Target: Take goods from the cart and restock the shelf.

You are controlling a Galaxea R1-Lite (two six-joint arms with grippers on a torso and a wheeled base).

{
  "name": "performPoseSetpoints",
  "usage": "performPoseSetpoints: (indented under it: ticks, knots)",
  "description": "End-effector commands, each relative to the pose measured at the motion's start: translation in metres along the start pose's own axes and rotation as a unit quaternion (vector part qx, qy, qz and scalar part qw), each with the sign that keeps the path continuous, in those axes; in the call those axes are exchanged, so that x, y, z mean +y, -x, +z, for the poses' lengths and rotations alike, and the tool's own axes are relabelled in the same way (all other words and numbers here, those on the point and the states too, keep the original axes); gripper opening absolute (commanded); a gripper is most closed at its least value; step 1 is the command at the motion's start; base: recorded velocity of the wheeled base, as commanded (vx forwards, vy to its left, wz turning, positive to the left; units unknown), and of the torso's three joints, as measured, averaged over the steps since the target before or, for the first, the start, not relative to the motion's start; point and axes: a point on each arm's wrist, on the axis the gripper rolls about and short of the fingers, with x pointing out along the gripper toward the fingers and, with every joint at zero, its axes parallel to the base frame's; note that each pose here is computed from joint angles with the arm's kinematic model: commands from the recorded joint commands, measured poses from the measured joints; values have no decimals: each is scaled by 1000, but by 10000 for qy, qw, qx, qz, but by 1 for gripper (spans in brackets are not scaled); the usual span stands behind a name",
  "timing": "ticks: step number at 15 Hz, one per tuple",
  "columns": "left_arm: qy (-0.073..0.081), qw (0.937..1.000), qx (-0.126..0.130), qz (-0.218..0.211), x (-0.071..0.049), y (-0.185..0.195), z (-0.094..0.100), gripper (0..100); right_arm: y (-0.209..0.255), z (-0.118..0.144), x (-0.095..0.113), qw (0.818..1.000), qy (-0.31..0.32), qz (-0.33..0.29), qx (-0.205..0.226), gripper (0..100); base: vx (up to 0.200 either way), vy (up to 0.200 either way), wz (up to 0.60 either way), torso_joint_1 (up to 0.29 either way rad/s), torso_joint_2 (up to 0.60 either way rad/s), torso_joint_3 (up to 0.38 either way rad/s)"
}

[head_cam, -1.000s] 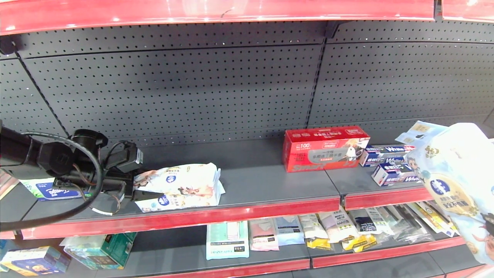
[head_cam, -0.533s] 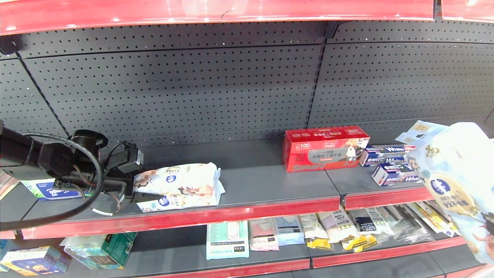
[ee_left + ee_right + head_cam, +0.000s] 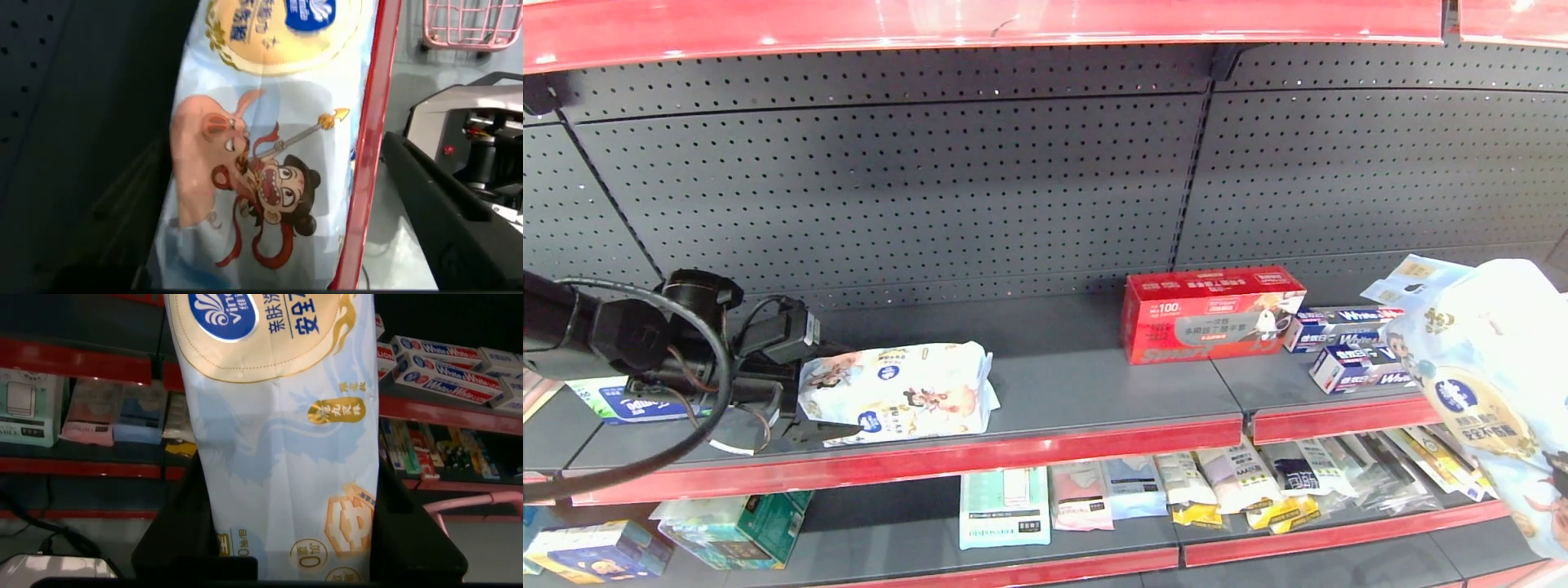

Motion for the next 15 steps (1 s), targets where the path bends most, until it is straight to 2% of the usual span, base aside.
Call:
performPoseSetpoints:
  ticks: [1,4,6,7,10,12,13,14,15]
  knots:
    - [-103,9996,-11,247,2,17,7,100,0,0,0,10000,0,-5,-11,0,0,0,0,0,0,0]
    - [-117,9986,-83,510,2,38,13,100,0,0,0,10000,0,-5,-11,0,0,0,0,0,0,0]
    - [66,9982,-154,579,-6,48,21,100,0,0,0,10000,1,-2,-4,0,0,0,0,0,0,0]
    - [223,9973,-179,672,-14,57,29,100,0,1,0,10000,10,2,-14,0,0,0,0,0,0,0]
    - [269,9954,-180,901,-24,75,38,100,-1,1,0,10000,3,19,-11,0,0,0,0,0,0,0]
    - [430,9935,-218,1031,-34,86,45,100,0,1,0,10000,3,26,-14,0,0,0,0,0,0,0]
    - [443,9929,-229,1077,-35,89,47,100,0,1,0,10000,3,34,-16,0,0,0,0,0,0,0]
    - [369,9915,-249,1225,-38,96,51,100,-1,0,0,10000,5,46,-4,0,0,0,0,0,0,0]
    - [365,9900,-235,1340,-39,101,51,100,0,0,0,10000,5,60,-9,0,0,0,0,0,0,0]
